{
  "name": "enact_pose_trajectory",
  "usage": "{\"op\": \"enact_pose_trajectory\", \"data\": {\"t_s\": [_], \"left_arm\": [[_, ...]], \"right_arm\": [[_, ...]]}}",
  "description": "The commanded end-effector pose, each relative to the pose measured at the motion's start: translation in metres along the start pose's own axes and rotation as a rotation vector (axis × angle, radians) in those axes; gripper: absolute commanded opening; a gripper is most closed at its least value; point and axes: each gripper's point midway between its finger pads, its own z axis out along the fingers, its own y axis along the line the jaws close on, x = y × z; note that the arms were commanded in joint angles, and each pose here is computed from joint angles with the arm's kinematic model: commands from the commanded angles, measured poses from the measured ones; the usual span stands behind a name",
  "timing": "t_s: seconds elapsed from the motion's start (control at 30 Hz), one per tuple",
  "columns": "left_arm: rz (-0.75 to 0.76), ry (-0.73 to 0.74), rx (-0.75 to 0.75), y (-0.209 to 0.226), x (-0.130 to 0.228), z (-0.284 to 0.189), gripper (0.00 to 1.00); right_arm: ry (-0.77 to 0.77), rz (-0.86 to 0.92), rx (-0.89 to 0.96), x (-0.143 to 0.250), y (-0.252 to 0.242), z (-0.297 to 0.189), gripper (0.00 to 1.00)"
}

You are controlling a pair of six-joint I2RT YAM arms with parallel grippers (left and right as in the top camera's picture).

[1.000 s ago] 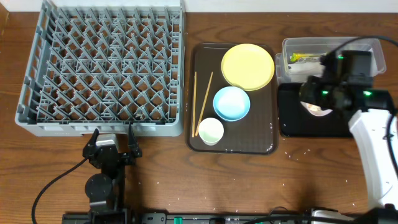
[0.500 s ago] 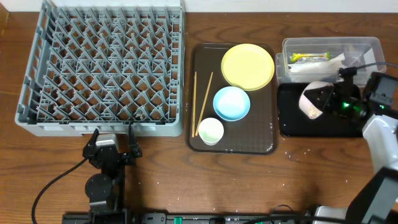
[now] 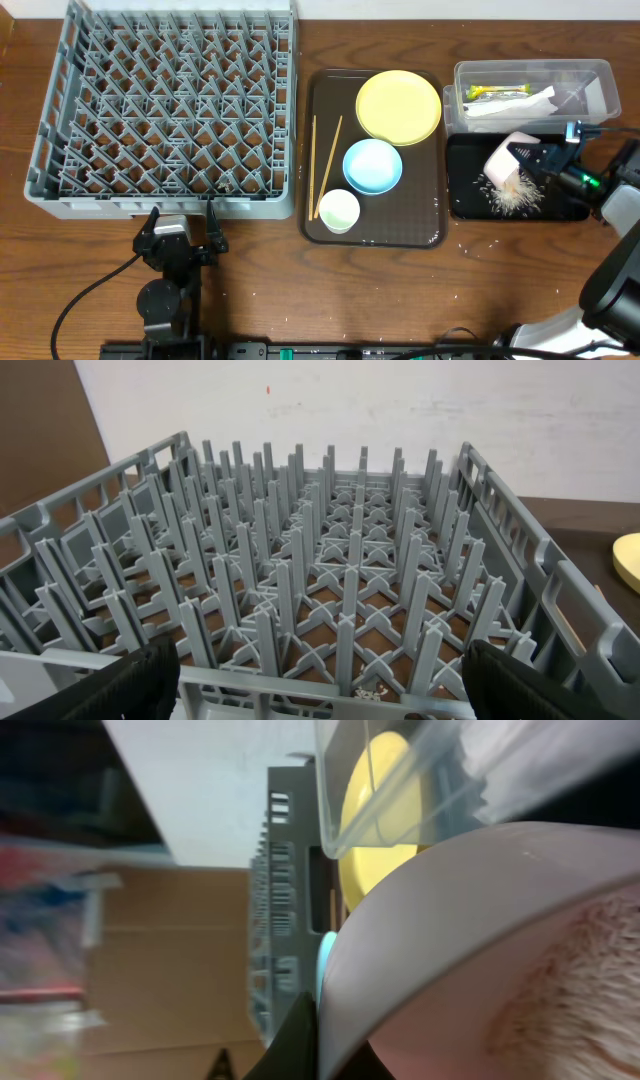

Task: Sort waste into correct bins and load items into the dishwasher
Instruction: 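Tip the pink bowl over the black tray to dump the rice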

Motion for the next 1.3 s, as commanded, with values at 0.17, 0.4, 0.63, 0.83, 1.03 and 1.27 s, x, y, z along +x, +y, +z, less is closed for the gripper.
{"op": "enact_pose_trajectory", "data": {"t_s": [0.17,0.4,0.63,0.83,1.03,1.27], "left_arm": [[0.007,0.05,-0.02,0.004,0.016,0.001,0.92],[0.007,0.05,-0.02,0.004,0.016,0.001,0.92],[0.006,0.05,-0.02,0.004,0.016,0.001,0.92],[0.007,0.05,-0.02,0.004,0.016,0.001,0.92],[0.006,0.05,-0.02,0.004,0.016,0.001,0.92],[0.007,0.05,-0.02,0.004,0.016,0.001,0.92]], "right_arm": [[0.009,0.157,-0.144,-0.021,0.027,-0.012,0.01],[0.0,0.136,-0.169,-0.034,0.043,-0.015,0.01],[0.074,0.132,-0.218,-0.02,0.051,-0.016,0.01],[0.057,0.073,-0.213,-0.017,0.065,-0.02,0.01],[0.055,0.074,-0.209,-0.009,0.071,-0.022,0.01],[0.05,0.061,-0.219,-0.004,0.075,-0.029,0.01]]}}
